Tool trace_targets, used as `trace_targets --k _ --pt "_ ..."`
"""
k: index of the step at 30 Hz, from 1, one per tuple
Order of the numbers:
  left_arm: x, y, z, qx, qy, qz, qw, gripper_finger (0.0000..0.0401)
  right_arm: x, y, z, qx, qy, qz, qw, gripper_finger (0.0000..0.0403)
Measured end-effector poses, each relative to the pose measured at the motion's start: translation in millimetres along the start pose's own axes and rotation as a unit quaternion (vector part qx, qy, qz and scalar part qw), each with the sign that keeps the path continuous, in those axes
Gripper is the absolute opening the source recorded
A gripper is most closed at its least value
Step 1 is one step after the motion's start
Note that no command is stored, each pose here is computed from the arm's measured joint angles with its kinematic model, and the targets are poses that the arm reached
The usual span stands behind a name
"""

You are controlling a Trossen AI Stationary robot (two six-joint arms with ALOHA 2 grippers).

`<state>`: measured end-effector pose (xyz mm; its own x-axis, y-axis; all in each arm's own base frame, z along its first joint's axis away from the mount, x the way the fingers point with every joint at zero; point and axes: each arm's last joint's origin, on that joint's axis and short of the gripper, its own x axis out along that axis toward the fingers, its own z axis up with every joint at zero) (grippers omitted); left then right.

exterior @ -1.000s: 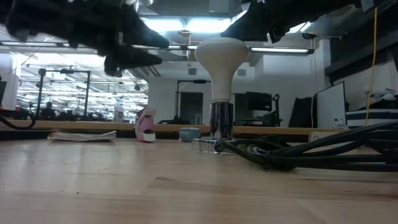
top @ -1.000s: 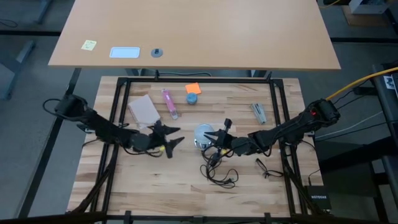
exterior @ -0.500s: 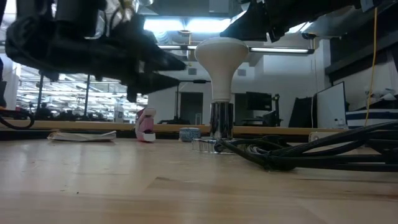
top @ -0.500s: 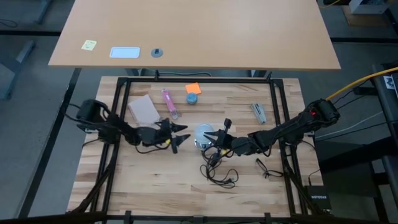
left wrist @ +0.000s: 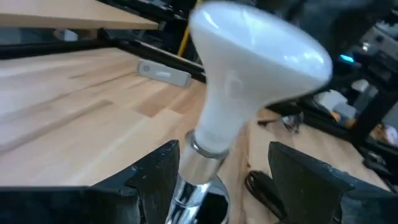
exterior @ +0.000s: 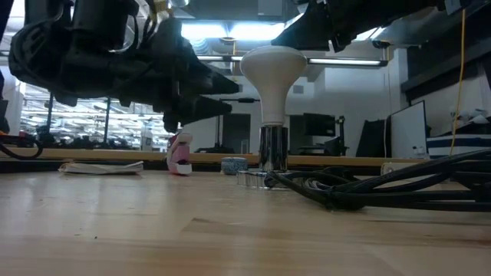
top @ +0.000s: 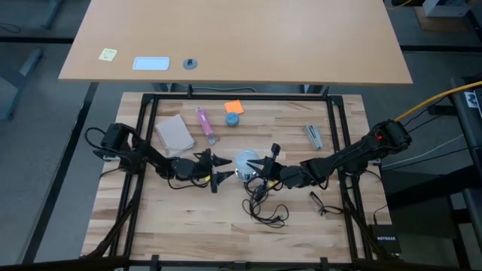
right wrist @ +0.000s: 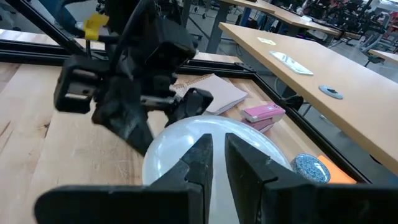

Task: Screw lightbulb
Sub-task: Insert the lightbulb into the lamp

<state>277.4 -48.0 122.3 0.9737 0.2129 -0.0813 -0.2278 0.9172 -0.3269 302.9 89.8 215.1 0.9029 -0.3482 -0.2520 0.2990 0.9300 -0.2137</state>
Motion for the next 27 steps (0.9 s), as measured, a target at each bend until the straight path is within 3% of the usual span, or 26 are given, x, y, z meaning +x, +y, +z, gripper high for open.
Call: trace_targets --k 11,18,27 --pt "32 4 -16 0.022 0.038 -0.044 0.998 0.0239 0 0 0 0.002 -0.002 0.0 1.0 0.005" --pt "37 12 -17 -0.01 0.07 -0.054 0.996 0.0239 0 0 1 0.002 -0.002 0.0 1.0 0.005" --pt "37 14 -19 -0.068 0.123 -0.118 0.983 0.0239 0 0 1 0.003 -0.003 0.0 1.0 0.005"
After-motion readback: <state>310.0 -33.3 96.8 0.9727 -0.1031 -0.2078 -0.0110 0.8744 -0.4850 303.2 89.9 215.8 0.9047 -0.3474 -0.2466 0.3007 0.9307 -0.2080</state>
